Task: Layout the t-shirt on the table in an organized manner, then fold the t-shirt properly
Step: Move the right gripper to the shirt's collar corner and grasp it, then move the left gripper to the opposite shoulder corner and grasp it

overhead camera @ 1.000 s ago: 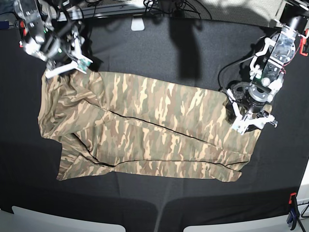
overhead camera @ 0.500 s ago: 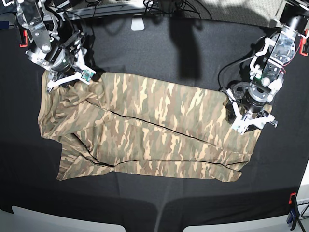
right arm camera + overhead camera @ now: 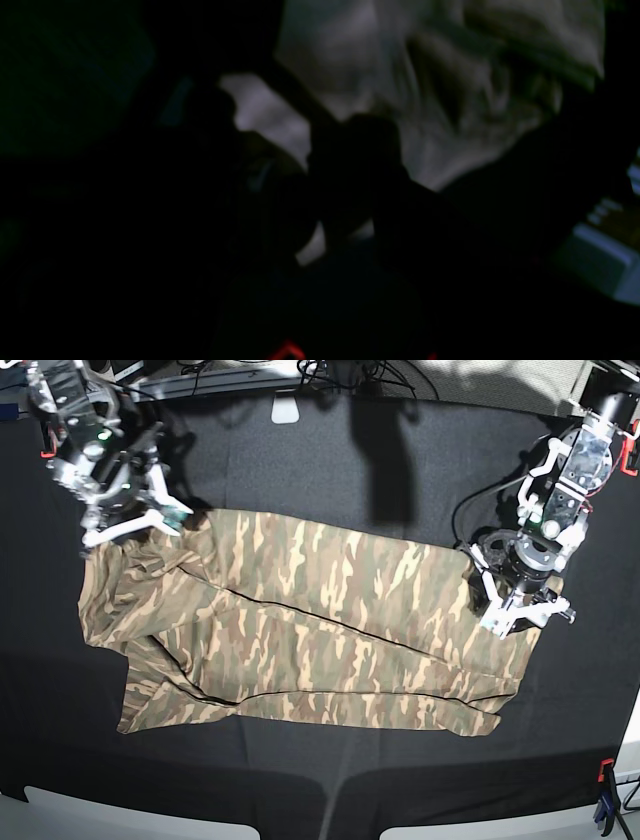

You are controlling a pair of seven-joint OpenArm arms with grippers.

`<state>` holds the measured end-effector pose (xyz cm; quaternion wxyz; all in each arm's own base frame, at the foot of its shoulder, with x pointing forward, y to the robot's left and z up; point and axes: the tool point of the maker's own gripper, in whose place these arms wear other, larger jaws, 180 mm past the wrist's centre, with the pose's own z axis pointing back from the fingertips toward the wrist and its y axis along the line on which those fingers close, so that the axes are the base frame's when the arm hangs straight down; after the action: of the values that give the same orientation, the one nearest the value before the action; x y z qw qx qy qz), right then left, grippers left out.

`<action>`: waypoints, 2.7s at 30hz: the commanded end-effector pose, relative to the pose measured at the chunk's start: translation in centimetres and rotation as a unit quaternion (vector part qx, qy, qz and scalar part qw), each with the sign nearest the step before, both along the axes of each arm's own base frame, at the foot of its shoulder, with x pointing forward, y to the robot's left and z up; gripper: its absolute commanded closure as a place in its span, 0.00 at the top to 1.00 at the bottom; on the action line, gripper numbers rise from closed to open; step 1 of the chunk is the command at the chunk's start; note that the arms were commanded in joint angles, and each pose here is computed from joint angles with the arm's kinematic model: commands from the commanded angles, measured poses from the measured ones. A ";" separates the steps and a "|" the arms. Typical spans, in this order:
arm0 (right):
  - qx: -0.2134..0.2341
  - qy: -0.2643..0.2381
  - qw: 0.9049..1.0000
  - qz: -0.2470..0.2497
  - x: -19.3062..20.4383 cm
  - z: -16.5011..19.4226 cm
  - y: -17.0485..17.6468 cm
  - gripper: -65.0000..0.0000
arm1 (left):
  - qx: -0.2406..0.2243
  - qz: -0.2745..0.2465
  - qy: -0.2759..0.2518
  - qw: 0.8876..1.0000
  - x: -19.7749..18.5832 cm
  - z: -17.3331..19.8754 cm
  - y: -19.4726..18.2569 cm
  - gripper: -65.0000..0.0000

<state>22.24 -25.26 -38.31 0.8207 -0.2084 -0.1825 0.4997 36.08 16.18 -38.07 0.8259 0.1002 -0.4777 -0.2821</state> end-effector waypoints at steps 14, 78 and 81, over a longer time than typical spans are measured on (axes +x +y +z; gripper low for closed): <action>-0.024 -0.003 1.000 0.009 -0.7 0.2 -0.9 0.42 | 0.001 0.000 -0.032 1.000 1.1 1.8 0.3 0.45; -0.072 -0.061 0.994 -0.046 0.5 0.8 -4.0 0.00 | 0.275 -0.246 0.014 0.929 -3.8 0.6 6.4 0.39; -0.072 -0.061 0.994 -0.046 0.5 0.8 -4.0 0.00 | 0.276 -0.246 0.014 0.929 -3.8 0.6 6.4 0.39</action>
<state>21.97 -28.66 -38.61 0.8205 -0.2868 -0.1783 0.4612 31.23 22.03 -38.97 0.6885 0.1815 -0.3655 -0.5995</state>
